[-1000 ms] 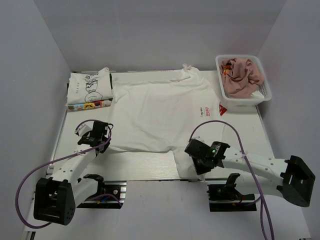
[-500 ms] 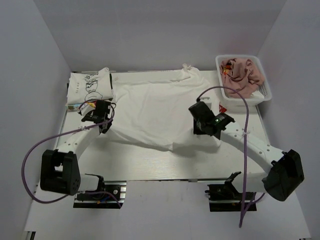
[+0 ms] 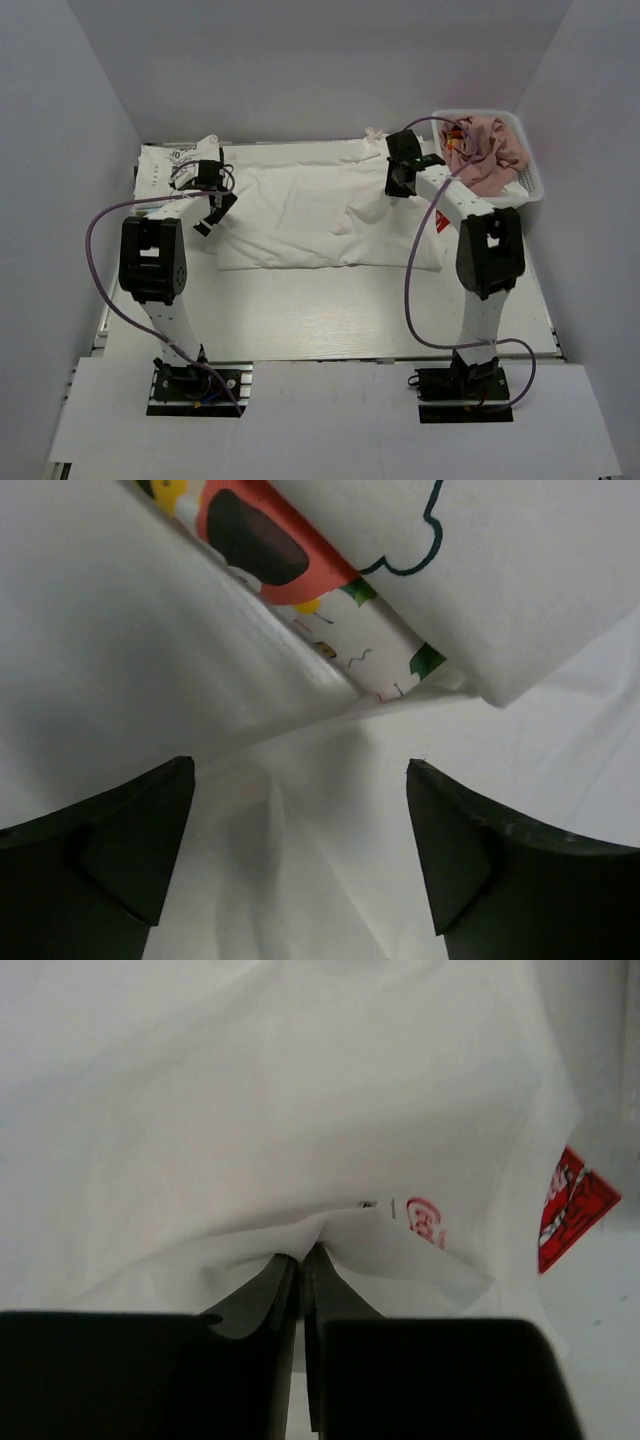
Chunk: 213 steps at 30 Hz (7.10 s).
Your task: Fold and stack the t-shirts
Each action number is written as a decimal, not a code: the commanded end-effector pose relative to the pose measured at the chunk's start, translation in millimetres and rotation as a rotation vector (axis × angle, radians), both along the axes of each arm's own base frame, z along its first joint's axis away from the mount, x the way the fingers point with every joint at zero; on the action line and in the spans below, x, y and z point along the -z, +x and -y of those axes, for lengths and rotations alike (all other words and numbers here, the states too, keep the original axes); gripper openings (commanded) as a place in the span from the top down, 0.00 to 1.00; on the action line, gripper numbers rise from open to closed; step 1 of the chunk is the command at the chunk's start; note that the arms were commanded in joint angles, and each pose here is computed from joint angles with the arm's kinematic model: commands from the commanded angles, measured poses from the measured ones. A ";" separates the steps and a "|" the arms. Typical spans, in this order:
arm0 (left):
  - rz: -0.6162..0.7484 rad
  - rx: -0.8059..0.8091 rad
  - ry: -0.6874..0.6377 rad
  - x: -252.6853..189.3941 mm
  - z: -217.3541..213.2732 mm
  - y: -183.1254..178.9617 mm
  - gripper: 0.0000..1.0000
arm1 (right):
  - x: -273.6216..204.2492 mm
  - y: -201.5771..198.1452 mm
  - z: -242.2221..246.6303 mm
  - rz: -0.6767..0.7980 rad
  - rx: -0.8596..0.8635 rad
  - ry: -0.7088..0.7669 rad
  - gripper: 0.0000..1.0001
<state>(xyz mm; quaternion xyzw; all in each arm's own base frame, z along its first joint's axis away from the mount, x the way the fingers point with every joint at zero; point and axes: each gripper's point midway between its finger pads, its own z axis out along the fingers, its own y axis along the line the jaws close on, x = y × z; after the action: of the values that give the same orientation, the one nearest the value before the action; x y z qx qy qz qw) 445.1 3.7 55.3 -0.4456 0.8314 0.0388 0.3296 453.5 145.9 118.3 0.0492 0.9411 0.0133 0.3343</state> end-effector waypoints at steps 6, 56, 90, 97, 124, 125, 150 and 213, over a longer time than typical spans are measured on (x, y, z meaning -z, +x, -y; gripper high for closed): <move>0.137 0.134 0.016 -46.8 4.0 21.8 0.00 | -10.3 64.9 8.4 0.034 -0.012 -0.112 0.16; 0.181 0.362 -0.109 -96.1 53.2 -92.9 0.00 | -41.4 -143.9 21.1 0.214 -0.112 0.221 0.10; -0.040 0.411 -0.090 20.1 77.1 105.0 0.25 | -2.0 145.9 25.9 0.244 -0.042 0.024 0.10; -0.098 0.400 -0.135 39.8 86.5 95.5 0.61 | 22.7 168.2 18.8 0.274 -0.075 0.021 0.10; 0.077 0.459 -0.017 -67.9 76.7 60.3 1.00 | -67.5 43.2 38.1 0.397 0.043 0.194 1.00; 0.080 0.449 -0.005 -73.2 73.7 58.2 1.00 | -70.4 36.2 39.5 0.398 0.054 0.208 1.00; 0.064 0.358 0.130 -70.9 36.0 -67.0 1.00 | -33.8 -164.6 70.3 0.231 0.131 0.308 1.00; -0.871 1.171 -0.305 30.8 213.7 -348.7 0.00 | 97.6 123.1 -112.3 0.008 -0.542 0.319 0.10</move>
<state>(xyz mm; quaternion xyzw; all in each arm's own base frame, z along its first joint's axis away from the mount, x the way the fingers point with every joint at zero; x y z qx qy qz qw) 120.7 -198.9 19.6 0.0269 0.9923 -0.0940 -0.0761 597.8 236.0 42.3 -0.0872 0.9114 0.2106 0.3425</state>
